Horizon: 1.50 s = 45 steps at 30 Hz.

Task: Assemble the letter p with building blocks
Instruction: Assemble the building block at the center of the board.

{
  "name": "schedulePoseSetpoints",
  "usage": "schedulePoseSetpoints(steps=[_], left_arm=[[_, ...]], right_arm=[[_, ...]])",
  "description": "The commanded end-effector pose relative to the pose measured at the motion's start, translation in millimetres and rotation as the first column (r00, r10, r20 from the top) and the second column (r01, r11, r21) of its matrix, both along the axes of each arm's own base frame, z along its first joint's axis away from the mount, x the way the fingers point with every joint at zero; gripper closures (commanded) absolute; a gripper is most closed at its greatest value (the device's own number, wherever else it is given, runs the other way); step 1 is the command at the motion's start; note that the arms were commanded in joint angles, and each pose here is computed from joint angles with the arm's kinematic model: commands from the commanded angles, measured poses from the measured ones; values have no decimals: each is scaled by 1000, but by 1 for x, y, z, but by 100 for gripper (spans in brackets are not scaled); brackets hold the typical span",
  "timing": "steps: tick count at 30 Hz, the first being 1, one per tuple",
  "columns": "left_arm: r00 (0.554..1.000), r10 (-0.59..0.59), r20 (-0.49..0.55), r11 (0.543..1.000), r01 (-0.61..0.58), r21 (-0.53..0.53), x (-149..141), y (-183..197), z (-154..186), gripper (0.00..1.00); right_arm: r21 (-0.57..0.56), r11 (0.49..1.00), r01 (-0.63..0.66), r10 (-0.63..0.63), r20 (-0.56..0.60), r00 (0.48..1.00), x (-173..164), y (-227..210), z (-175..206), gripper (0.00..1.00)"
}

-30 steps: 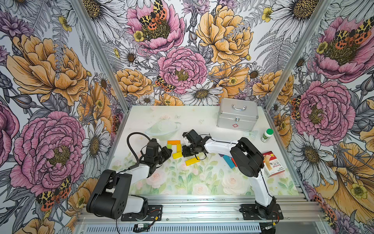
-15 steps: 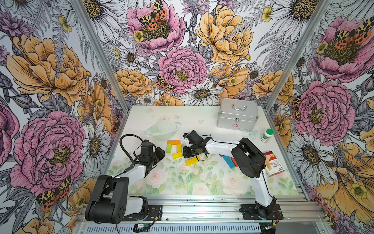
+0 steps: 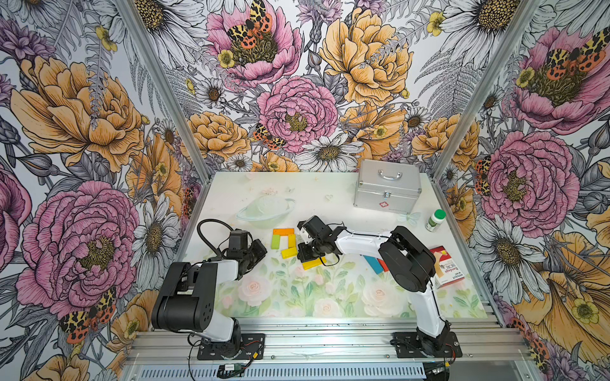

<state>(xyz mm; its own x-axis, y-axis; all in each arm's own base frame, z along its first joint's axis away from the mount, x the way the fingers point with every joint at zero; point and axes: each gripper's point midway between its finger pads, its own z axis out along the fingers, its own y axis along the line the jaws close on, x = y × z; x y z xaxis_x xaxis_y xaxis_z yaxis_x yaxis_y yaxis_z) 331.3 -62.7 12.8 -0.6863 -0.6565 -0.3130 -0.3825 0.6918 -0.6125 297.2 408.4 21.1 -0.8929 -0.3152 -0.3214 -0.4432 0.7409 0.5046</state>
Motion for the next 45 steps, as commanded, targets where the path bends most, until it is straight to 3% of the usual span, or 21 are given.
schedulePoseSetpoints(steps=[1,24,45], left_arm=[[998,-24,60,999,25,-22,15,-4,12,99],[998,-46,50,997,49,-63,14,-14,-1,100],[998,-53,47,995,56,-79,13,-16,-5,100]], right_arm=[[-94,994,-48,38,-106,994,-31,-15,-30,100],[-43,996,-85,78,-129,988,-32,22,-32,100],[-58,996,-63,56,-111,992,-23,25,-37,100]])
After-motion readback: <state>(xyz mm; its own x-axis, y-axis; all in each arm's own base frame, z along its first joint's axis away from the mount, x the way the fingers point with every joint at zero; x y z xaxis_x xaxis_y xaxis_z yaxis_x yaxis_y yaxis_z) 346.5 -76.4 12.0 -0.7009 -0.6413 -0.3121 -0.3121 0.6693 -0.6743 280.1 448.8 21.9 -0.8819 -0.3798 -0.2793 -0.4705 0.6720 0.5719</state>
